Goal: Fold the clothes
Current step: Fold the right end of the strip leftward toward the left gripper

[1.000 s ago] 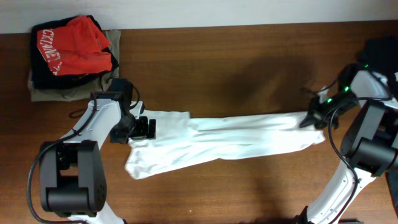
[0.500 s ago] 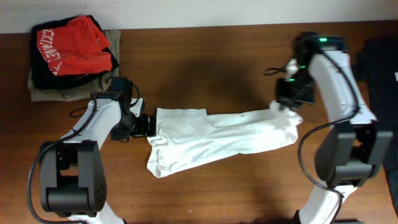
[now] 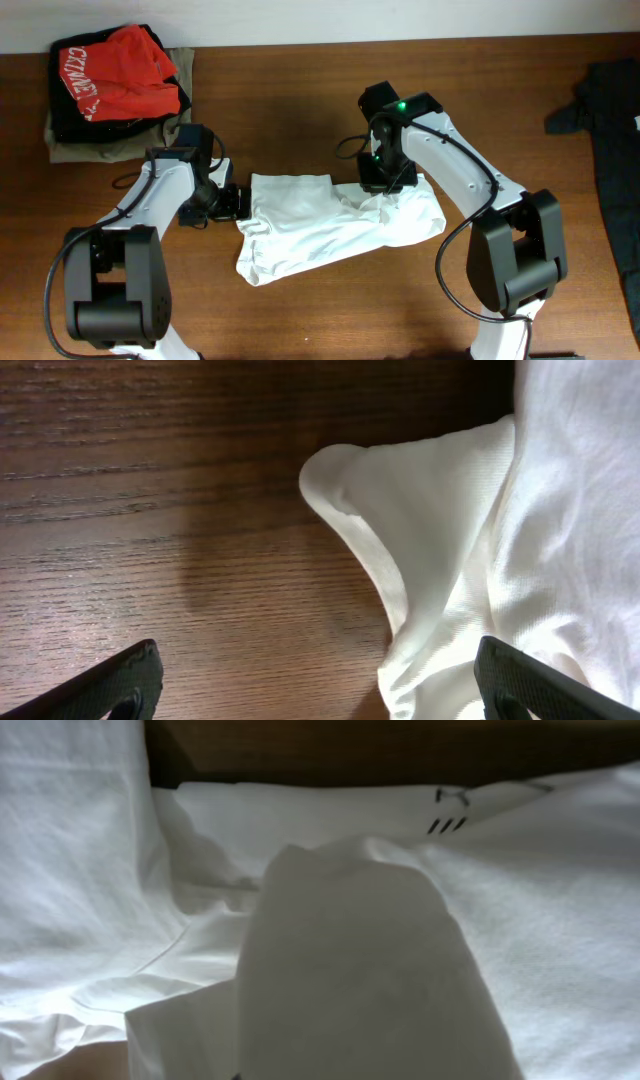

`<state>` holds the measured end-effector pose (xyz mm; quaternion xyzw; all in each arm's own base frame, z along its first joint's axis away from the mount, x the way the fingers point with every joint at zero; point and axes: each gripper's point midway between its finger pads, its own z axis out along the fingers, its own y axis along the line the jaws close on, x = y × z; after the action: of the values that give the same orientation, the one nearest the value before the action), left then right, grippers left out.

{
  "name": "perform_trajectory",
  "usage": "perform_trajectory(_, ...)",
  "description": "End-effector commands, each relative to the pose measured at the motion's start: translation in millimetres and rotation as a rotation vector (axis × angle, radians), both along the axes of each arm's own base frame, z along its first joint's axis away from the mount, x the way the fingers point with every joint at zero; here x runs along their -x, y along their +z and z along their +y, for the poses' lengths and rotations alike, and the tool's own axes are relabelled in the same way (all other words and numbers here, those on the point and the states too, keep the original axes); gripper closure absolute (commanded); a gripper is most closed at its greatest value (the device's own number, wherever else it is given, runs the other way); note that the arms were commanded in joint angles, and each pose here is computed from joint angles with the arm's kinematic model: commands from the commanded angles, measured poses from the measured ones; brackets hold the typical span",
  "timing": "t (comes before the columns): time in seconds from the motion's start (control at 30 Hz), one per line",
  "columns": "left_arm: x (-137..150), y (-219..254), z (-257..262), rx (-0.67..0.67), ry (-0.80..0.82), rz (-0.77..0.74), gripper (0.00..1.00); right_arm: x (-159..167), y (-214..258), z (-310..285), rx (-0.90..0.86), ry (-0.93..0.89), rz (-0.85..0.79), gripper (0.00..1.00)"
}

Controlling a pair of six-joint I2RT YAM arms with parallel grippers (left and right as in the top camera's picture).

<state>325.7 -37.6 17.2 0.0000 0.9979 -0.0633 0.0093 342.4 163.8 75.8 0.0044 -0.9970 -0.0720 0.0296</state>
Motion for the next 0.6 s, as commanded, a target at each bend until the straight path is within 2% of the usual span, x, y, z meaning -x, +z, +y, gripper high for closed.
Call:
perform_trajectory(0.0, -1.8, 8.2, -1.0, 0.019, 0.016, -0.024, 0.01, 6.6, 0.0, 12.1, -0.064, -0.029, 0.027, 0.50)
perform_trajectory(0.03, -1.8, 8.2, -1.0, 0.019, 0.016, -0.024, 0.01, 7.3, 0.4, 12.7, -0.068, -0.028, 0.030, 0.42)
perform_trajectory(0.07, -1.8, 8.2, -1.0, 0.019, 0.016, -0.024, 0.01, 8.2, 1.6, 12.5, -0.069, -0.029, 0.035, 0.41)
perform_trajectory(0.23, -1.8, 8.2, -1.0, 0.019, 0.016, -0.024, 0.01, 4.5, 31.5, -4.1, -0.055, 0.008, 0.041, 0.40)
perform_trajectory(0.33, -1.8, 8.2, -1.0, 0.019, 0.015, -0.024, 0.01, -4.6, 34.9, -43.8, 0.005, -0.071, 0.044, 0.41)
perform_trajectory(0.43, -1.8, 8.2, -1.0, 0.019, 0.016, -0.024, 0.01, -2.4, 24.9, -70.8, -0.004, -0.097, 0.080, 0.75)
perform_trajectory(0.5, -2.0, 8.2, -1.0, 0.019, 0.015, -0.025, 0.01, 3.0, 14.7, -71.8, -0.048, -0.087, 0.106, 0.84)
perform_trajectory(0.57, -2.9, 8.2, -1.1, 0.019, 0.016, -0.028, 0.01, 7.8, -1.0, -57.8, -0.142, -0.051, 0.116, 0.85)
